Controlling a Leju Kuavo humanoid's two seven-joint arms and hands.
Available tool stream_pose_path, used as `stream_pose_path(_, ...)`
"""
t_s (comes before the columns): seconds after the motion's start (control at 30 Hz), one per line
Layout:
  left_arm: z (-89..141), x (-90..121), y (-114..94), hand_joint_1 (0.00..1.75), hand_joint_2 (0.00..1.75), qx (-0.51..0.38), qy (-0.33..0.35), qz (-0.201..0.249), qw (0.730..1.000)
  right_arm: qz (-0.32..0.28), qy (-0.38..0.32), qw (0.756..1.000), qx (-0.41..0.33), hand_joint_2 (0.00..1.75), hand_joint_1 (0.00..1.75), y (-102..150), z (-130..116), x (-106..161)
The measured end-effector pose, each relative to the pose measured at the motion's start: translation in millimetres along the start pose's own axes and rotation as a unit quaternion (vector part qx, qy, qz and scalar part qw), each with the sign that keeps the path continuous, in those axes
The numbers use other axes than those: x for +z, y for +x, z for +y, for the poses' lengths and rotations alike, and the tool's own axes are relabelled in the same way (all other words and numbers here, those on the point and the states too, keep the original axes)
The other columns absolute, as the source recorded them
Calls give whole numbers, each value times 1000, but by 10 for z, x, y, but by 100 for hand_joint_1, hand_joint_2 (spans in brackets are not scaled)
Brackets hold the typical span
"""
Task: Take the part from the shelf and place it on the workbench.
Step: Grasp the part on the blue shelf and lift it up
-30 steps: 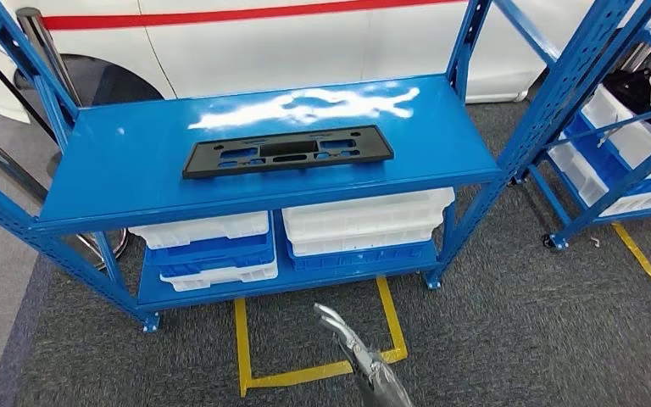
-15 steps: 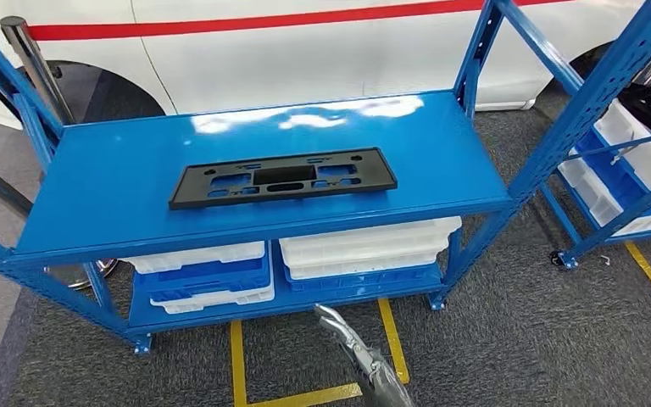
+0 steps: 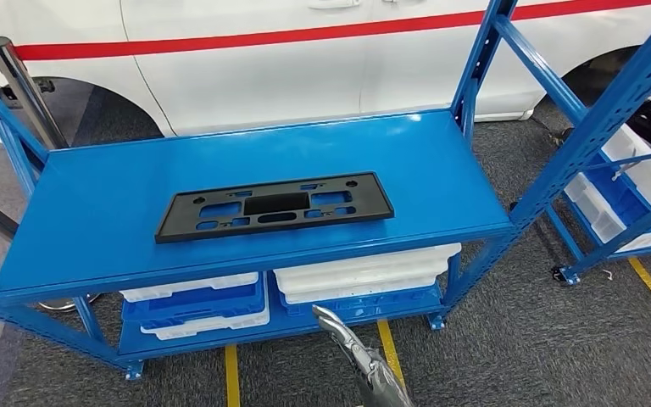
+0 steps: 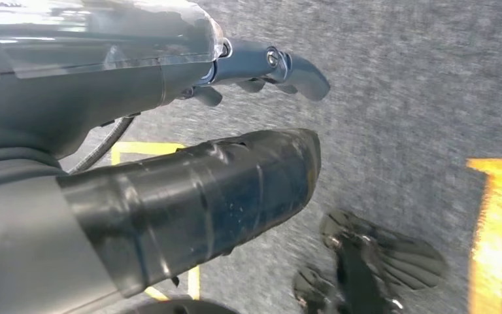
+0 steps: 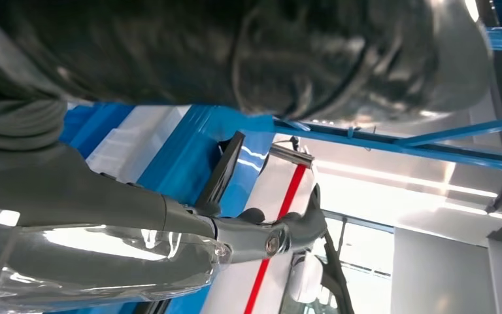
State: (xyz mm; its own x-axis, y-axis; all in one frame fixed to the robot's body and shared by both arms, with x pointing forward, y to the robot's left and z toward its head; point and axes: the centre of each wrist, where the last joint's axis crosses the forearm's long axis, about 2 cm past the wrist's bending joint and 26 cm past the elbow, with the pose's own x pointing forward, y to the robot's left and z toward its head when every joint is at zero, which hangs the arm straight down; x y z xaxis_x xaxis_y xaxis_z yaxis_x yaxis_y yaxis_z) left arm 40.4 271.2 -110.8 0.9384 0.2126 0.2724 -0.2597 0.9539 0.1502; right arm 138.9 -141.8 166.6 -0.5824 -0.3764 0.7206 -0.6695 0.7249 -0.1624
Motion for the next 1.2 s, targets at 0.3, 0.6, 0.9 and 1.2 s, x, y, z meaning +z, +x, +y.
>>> stream_pose_path(0.3,6,-5,21,0,0,3,-1,-4,1000,4,-2,1000,21,0,0,1,-10,4)
stream_pose_path(0.6,3,-9,46,0,0,1,-5,-6,1000,4,-2,999,37,0,0,-1,-27,-5)
stream_pose_path(0.9,16,-10,30,0,0,1,-3,-5,1000,4,-1,999,39,0,0,-4,-32,-9)
stream_pose_path(1.2,18,-13,46,0,0,1,-3,-7,1000,3,1,999,46,0,0,-7,-44,-22)
